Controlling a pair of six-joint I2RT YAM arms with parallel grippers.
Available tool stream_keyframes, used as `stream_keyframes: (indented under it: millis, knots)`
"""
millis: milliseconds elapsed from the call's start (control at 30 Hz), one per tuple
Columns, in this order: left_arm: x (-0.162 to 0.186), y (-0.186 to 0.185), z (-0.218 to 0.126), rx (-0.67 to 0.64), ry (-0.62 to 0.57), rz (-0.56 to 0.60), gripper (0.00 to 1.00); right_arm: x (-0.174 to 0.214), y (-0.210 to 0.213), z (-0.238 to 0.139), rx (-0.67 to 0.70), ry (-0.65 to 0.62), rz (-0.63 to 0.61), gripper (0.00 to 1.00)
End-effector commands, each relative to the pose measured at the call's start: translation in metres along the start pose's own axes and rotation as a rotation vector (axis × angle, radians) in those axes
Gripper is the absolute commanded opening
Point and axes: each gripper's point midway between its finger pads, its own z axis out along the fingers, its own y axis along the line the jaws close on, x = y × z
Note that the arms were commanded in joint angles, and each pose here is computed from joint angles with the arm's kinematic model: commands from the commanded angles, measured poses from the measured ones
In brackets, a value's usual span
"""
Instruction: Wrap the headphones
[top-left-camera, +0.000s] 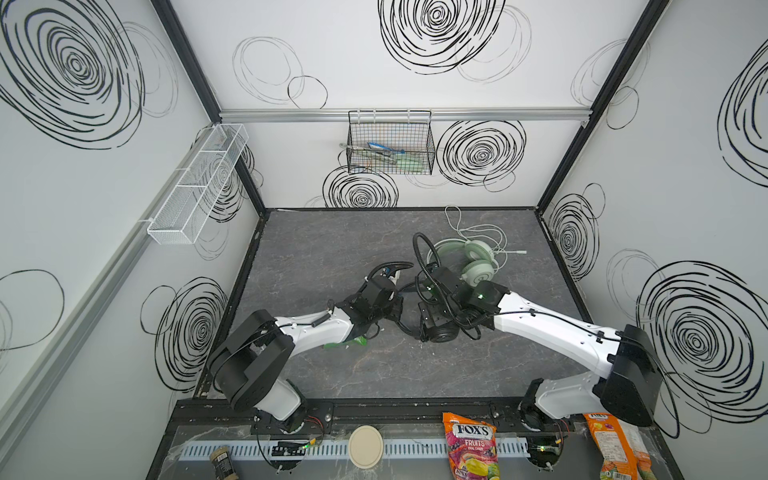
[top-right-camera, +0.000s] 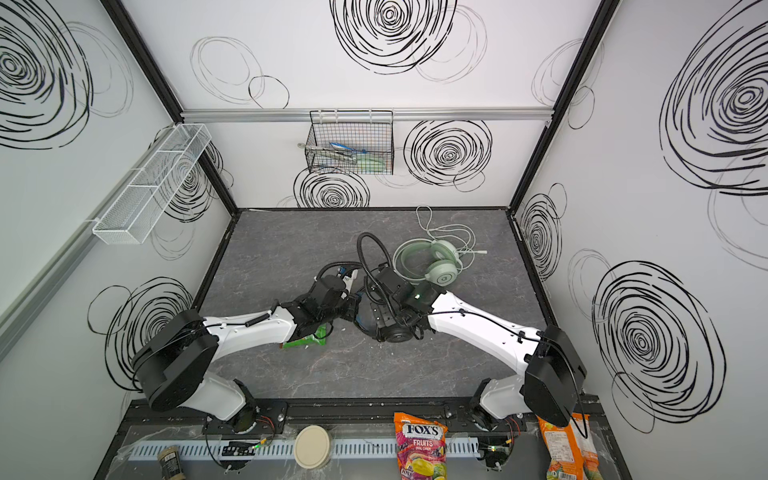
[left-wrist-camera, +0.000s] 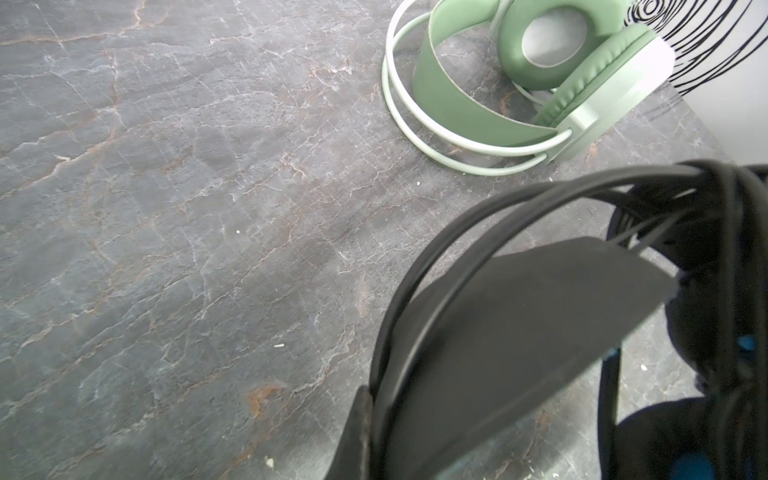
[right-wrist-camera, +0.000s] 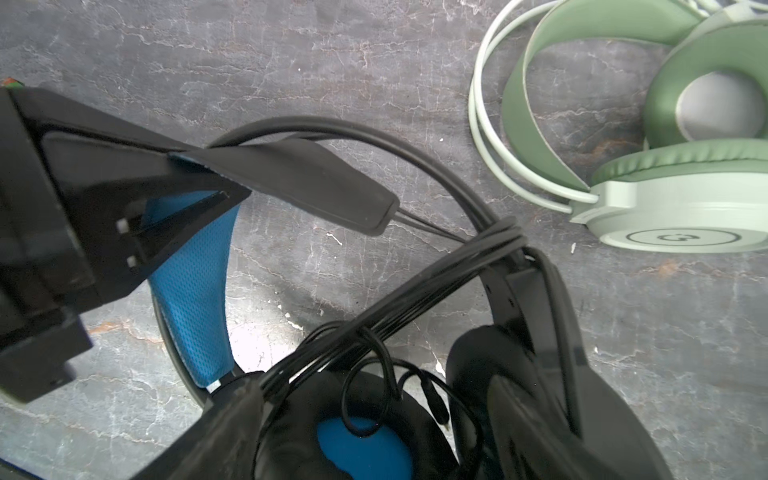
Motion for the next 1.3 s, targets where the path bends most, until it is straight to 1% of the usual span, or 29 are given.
stream_keyframes:
  millis: [0, 133, 233, 333, 400, 500, 600, 733, 833, 933, 1100, 1267]
  knots:
    - [0.026, 0.026, -0.002, -0.072, 0.089, 0.029, 0.00, 0.002, -0.049, -0.013, 0.215, -0.010, -0.014, 0.98]
    - [0.024, 0.024, -0.003, -0.066, 0.085, 0.027, 0.00, -0.004, -0.045, -0.018, 0.185, -0.047, 0.001, 1.00]
    - [0.022, 0.023, -0.004, -0.062, 0.083, 0.026, 0.00, -0.016, -0.034, -0.028, 0.108, -0.119, 0.021, 0.97]
    - [0.021, 0.022, -0.005, -0.055, 0.082, 0.021, 0.00, -0.034, -0.011, -0.049, -0.031, -0.226, 0.002, 0.97]
    - [0.021, 0.021, -0.005, -0.055, 0.086, 0.019, 0.00, -0.046, 0.008, -0.070, -0.151, -0.326, -0.057, 0.97]
    - [0.021, 0.022, -0.005, -0.056, 0.088, 0.015, 0.00, -0.051, 0.020, -0.092, -0.236, -0.462, -0.072, 0.97]
    - [0.019, 0.024, -0.005, -0.057, 0.085, 0.002, 0.00, -0.046, 0.012, -0.095, -0.225, -0.478, -0.046, 0.97]
    - [0.012, 0.023, -0.007, -0.053, 0.071, -0.006, 0.00, -0.051, -0.002, -0.101, -0.161, -0.497, -0.023, 0.97]
    - [-0.005, 0.022, -0.013, -0.050, 0.041, -0.005, 0.00, -0.066, -0.018, -0.106, -0.113, -0.515, 0.006, 0.97]
    - [-0.029, 0.030, -0.017, -0.048, 0.008, -0.030, 0.00, -0.083, -0.035, -0.109, -0.086, -0.531, 0.049, 0.97]
    - [-0.083, 0.060, -0.022, -0.061, -0.063, -0.080, 0.00, -0.109, -0.063, -0.117, -0.074, -0.566, 0.111, 0.97]
    - [-0.126, 0.119, -0.021, -0.143, -0.112, -0.133, 0.00, -0.119, -0.075, -0.113, -0.036, -0.555, 0.108, 0.97]
